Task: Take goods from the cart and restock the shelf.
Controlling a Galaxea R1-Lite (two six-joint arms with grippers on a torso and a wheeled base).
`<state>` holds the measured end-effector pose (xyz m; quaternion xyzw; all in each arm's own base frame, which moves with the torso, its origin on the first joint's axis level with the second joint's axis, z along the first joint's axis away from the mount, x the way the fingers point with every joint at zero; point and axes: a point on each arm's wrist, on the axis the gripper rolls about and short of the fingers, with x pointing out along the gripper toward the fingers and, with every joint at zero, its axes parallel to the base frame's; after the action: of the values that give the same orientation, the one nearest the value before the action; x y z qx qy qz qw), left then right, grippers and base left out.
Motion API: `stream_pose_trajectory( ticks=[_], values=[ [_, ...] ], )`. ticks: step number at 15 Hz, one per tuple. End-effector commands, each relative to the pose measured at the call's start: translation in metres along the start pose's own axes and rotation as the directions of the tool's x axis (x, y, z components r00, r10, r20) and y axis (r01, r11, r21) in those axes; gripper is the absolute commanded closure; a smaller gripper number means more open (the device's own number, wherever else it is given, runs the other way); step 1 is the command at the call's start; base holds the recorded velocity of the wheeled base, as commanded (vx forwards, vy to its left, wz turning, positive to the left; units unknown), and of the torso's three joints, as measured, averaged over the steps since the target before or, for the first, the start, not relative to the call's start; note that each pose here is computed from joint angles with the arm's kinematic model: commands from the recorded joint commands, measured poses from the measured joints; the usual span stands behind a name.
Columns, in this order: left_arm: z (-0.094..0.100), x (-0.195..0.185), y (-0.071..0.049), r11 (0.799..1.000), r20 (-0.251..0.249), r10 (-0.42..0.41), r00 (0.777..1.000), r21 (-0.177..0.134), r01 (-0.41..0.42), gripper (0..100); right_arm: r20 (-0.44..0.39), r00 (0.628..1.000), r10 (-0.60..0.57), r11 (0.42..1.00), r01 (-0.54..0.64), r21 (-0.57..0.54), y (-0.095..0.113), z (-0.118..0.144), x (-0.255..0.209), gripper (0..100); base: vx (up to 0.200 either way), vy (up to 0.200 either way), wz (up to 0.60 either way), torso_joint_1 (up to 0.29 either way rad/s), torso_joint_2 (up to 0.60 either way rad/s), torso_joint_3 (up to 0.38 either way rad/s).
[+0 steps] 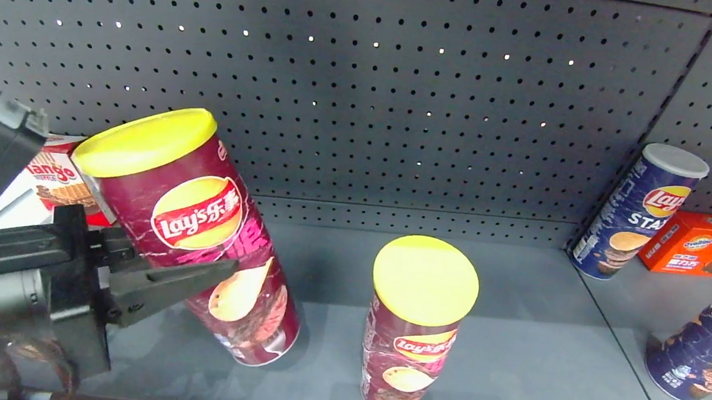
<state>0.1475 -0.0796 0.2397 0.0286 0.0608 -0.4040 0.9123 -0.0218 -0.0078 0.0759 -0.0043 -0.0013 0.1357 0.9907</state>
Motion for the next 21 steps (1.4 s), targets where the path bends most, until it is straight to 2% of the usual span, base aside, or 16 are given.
stream_pose_trajectory(
  ticks=[1, 2, 3, 4, 5, 8, 9, 10, 12, 15, 19, 20, 21],
  values=[
    [0.001, 0.023, 0.014, 1.0, -0.05, 0.019, 0.999, 0.006, -0.019, 100, -0.001, 1.0, 0.001, 1.0, -0.001, 0.0, 0.0, 0.0, 0.0, 0, 0.0, 0.0, 0.0, 0.0, 0.0, 0.0],
    [0.001, 0.023, 0.014, 1.0, -0.05, 0.019, 0.999, 0.006, -0.019, 100, -0.001, 1.0, 0.001, 1.0, -0.001, 0.0, 0.0, 0.0, 0.0, 0, 0.0, 0.0, 0.0, 0.0, 0.0, 0.0],
    [0.003, 0.046, 0.021, 0.995, -0.079, -0.006, 0.997, 0.094, 0.014, 100, -0.001, 1.0, 0.001, 1.0, -0.001, 0.0, 0.0, 0.0, 0.0, 0, 0.0, 0.0, 0.0, 0.0, 0.0, 0.0],
    [0.002, 0.06, 0.025, 0.993, -0.096, -0.022, 0.995, 0.11, 0.032, 100, -0.001, 1.0, 0.001, 1.0, -0.001, 0.0, 0.0, 0.0, 0.0, 0, 0.0, 0.0, 0.0, 0.0, 0.0, 0.0],
    [0.001, 0.07, 0.027, 0.993, -0.104, -0.034, 0.994, 0.111, 0.046, 100, -0.003, 1.0, 0.001, 1.0, -0.001, 0.0, 0.0, 0.0, 0.0, 0, 0.0, 0.0, 0.0, 0.0, 0.0, 0.0],
    [0.011, 0.105, 0.026, 0.987, -0.074, -0.084, 0.994, 0.132, 0.093, 100, -0.001, 1.0, 0.001, 1.0, -0.001, 0.0, 0.0, 0.0, 0.0, 0, 0.0, 0.0, 0.0, 0.0, 0.0, 0.0],
    [0.011, 0.105, 0.026, 0.987, -0.074, -0.084, 0.994, 0.132, 0.093, 100, -0.001, 1.0, 0.001, 1.0, -0.001, 0.0, 0.0, 0.0, 0.0, 0, 0.0, 0.0, 0.0, 0.0, 0.0, 0.0],
    [0.01, 0.125, 0.032, 0.987, -0.076, -0.079, 0.994, 0.136, 0.089, 100, -0.001, 1.0, -0.001, 1.0, 0.001, 0.0, 0.0, 0.0, 0.0, 0, 0.0, 0.0, 0.0, 0.0, 0.0, 0.0],
    [0.003, 0.134, 0.035, 0.987, -0.097, -0.083, 0.992, 0.129, 0.095, 100, -0.001, 1.0, -0.001, 1.0, 0.001, 0.0, 0.0, 0.0, 0.0, 0, 0.0, 0.0, 0.0, 0.0, 0.0, 0.0],
    [-0.01, 0.158, 0.044, 0.98, -0.094, -0.081, 0.992, 0.172, 0.096, 100, -0.001, 1.0, 0.001, 1.0, -0.001, 0.0, 0.0, 0.0, 0.0, 0, 0.0, 0.0, 0.0, 0.0, 0.0, 0.0],
    [-0.013, 0.177, 0.051, 0.979, -0.07, -0.078, 0.995, 0.184, 0.089, 100, -0.001, 1.0, 0.001, 1.0, -0.001, 0.0, 0.0, 0.0, 0.0, 0, 0.0, 0.0, 0.0, 0.0, 0.0, 0.0],
    [-0.013, 0.181, 0.052, 0.977, -0.068, -0.078, 0.995, 0.192, 0.089, 100, -0.001, 1.0, -0.001, 1.0, 0.001, 0.0, 0.0, 0.0, 0.0, 0, 0.0, 0.0, 0.0, 0.0, 0.0, 0.0],
    [-0.014, 0.186, 0.055, 0.973, -0.07, -0.076, 0.995, 0.215, 0.09, 100, -0.001, 1.0, 0.001, 1.0, -0.001, 0.0, 0.0, 0.0, 0.0, 0, 0.0, 0.0, 0.0, 0.0, 0.0, 0.0]
  ],
)
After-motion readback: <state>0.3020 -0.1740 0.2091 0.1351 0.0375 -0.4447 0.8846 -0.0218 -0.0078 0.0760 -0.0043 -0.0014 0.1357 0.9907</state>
